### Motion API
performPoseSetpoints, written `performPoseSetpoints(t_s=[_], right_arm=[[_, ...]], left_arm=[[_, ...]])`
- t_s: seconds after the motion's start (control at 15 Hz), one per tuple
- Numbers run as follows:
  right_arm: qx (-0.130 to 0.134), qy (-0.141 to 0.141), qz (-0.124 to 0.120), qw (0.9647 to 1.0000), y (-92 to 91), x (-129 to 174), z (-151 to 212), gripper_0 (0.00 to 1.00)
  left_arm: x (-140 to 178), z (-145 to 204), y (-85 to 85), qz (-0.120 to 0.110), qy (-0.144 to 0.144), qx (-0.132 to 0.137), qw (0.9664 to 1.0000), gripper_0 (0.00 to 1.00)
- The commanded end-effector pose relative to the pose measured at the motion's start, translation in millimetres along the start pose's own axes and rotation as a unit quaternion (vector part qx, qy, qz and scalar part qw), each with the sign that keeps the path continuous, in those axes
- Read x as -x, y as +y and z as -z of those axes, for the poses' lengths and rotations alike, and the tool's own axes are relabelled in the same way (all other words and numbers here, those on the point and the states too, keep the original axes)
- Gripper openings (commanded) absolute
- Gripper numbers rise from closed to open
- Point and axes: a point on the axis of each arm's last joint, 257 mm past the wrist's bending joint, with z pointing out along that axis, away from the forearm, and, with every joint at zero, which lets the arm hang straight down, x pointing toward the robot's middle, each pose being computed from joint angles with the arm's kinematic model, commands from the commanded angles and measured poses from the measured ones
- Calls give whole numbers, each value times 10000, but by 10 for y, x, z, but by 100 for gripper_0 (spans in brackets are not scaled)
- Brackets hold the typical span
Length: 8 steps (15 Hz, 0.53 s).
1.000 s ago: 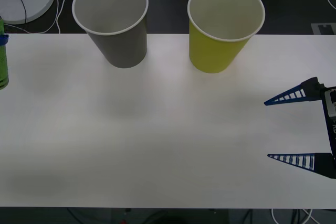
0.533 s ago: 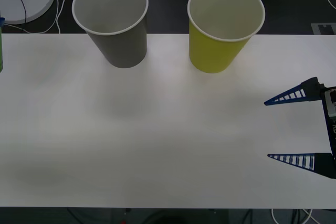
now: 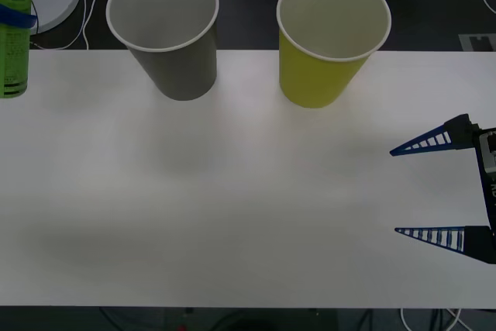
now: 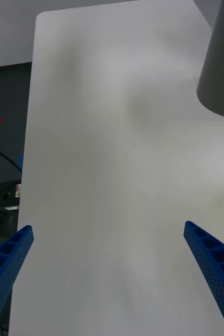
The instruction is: Put the can into the green bin and the plastic bottle into the gray bin
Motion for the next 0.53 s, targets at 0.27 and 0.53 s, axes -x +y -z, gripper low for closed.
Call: performPoseSetpoints(t_s=[0.27,0.53], right_arm=[[0,0,0,10000,0,0,0,100],[0,0,0,10000,0,0,0,100]], left_arm=[[312,-167,64,-169,172,-225,9995,0],[473,-368,48,-260,190,-312,9990,0]])
